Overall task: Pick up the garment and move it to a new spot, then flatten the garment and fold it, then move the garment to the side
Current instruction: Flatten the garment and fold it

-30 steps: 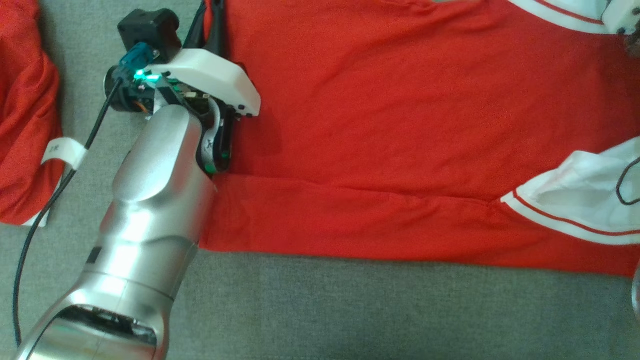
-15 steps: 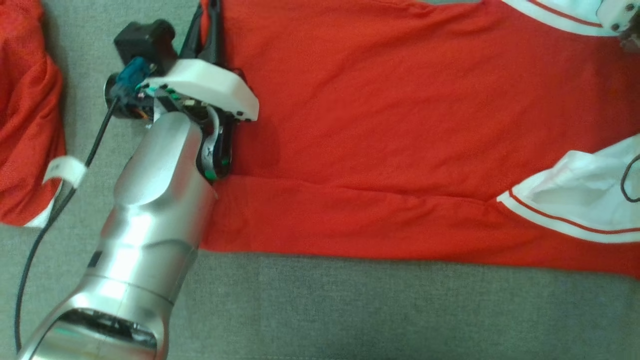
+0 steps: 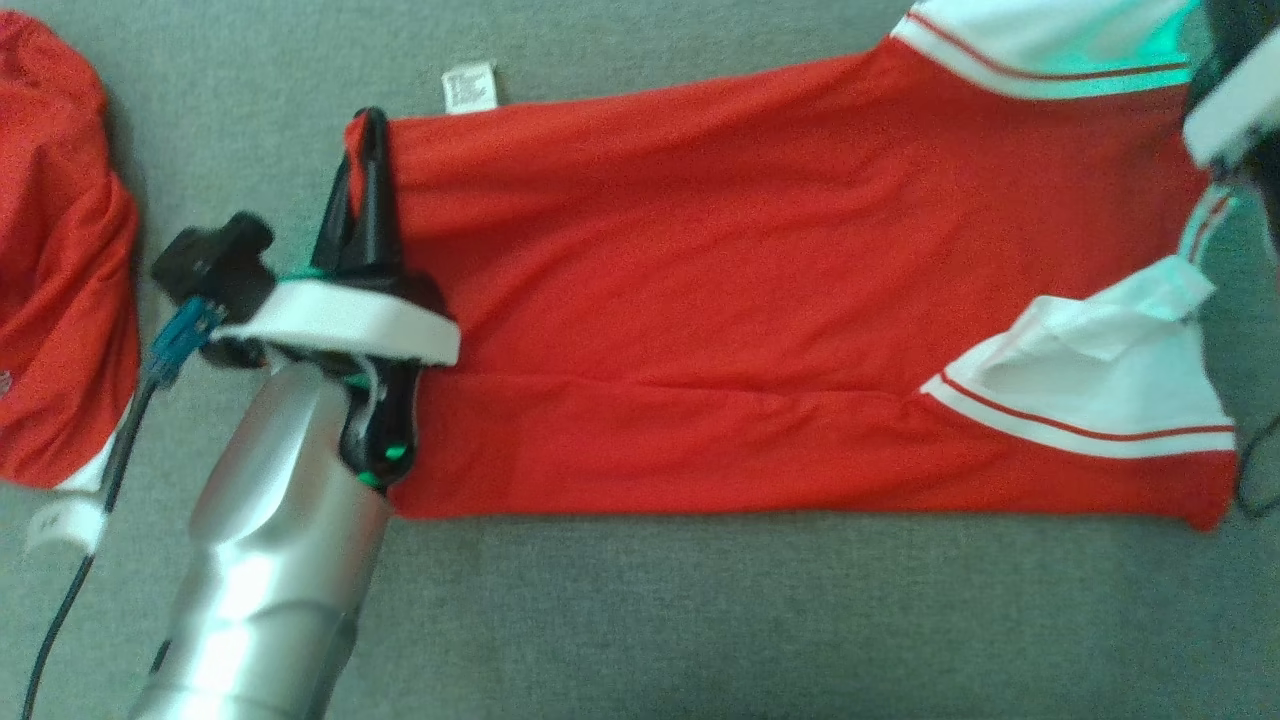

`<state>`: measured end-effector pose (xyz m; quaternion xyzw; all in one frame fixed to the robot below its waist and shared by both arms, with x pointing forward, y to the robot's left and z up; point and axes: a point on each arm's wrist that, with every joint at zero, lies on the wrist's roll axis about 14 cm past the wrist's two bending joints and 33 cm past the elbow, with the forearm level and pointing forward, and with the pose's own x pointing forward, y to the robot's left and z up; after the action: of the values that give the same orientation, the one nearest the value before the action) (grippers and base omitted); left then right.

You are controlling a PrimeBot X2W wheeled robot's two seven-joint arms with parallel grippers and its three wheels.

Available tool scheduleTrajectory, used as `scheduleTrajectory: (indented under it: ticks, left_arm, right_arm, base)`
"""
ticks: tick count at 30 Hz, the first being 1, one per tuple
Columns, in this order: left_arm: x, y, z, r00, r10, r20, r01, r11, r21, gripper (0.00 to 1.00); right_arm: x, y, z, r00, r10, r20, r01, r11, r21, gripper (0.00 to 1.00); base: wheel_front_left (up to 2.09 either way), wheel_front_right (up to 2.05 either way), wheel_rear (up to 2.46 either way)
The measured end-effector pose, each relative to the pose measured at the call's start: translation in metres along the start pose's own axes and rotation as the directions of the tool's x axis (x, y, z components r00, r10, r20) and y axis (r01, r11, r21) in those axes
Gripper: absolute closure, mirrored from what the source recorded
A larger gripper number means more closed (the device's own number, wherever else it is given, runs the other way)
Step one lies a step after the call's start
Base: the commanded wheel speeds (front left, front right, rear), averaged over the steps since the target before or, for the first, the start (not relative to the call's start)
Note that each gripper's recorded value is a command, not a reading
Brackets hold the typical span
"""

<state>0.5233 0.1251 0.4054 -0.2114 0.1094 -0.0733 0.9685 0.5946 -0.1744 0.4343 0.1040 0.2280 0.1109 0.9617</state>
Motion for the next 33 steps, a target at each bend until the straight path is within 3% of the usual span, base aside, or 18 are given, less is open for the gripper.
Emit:
scheduleTrajectory:
  ticks: [8,15,24,25,26,27,28,29,33]
  left_arm:
    - [-0.027,-0.013,0.016,0.996,-0.063,0.060,0.062,0.998,0.019,1.00]
    - [-0.039,-0.016,0.000,0.997,-0.082,0.012,0.081,0.995,0.060,1.00]
    - [-0.045,-0.020,-0.010,0.995,-0.098,-0.023,0.100,0.990,0.099,1.00]
    - [-0.047,-0.019,-0.012,0.995,-0.096,-0.030,0.098,0.990,0.102,0.94]
    - [-0.050,-0.018,-0.015,0.995,-0.091,-0.037,0.095,0.990,0.103,0.67]
    - [-0.052,-0.018,-0.016,0.995,-0.089,-0.041,0.092,0.990,0.106,0.08]
    - [-0.055,-0.017,-0.017,0.995,-0.085,-0.046,0.089,0.990,0.110,0.08]
    - [-0.057,-0.015,-0.018,0.996,-0.079,-0.048,0.084,0.990,0.110,0.00]
    - [-0.072,-0.002,-0.009,1.000,-0.020,-0.016,0.022,0.994,0.109,0.00]
  right_arm:
    - [-0.075,-0.013,-0.016,0.999,-0.045,0.020,0.044,0.999,0.029,1.00]
    - [-0.137,-0.005,-0.061,0.993,-0.098,-0.071,0.104,0.990,0.097,1.00]
    - [-0.176,0.007,-0.085,0.979,-0.133,-0.154,0.151,0.982,0.114,1.00]
    - [-0.180,0.006,-0.089,0.976,-0.139,-0.170,0.159,0.981,0.110,1.00]
    - [-0.184,0.006,-0.094,0.971,-0.141,-0.192,0.164,0.981,0.108,0.79]
    - [-0.188,0.006,-0.099,0.966,-0.143,-0.214,0.169,0.980,0.107,0.00]
    - [-0.192,0.007,-0.104,0.961,-0.147,-0.234,0.176,0.979,0.107,0.00]
    - [-0.196,0.007,-0.107,0.958,-0.154,-0.240,0.184,0.977,0.108,0.00]
    - [-0.206,0.005,-0.091,0.970,-0.184,-0.160,0.200,0.975,0.095,0.00]
  base:
    - [0.00,0.00,0.00]
    - [0.00,0.00,0.00]
    - [0.00,0.00,0.00]
    - [0.00,0.00,0.00]
    - [0.00,0.00,0.00]
    - [0.00,0.00,0.00]
    - [0.00,0.00,0.00]
    - [0.00,0.00,0.00]
    - [0.00,0.00,0.00]
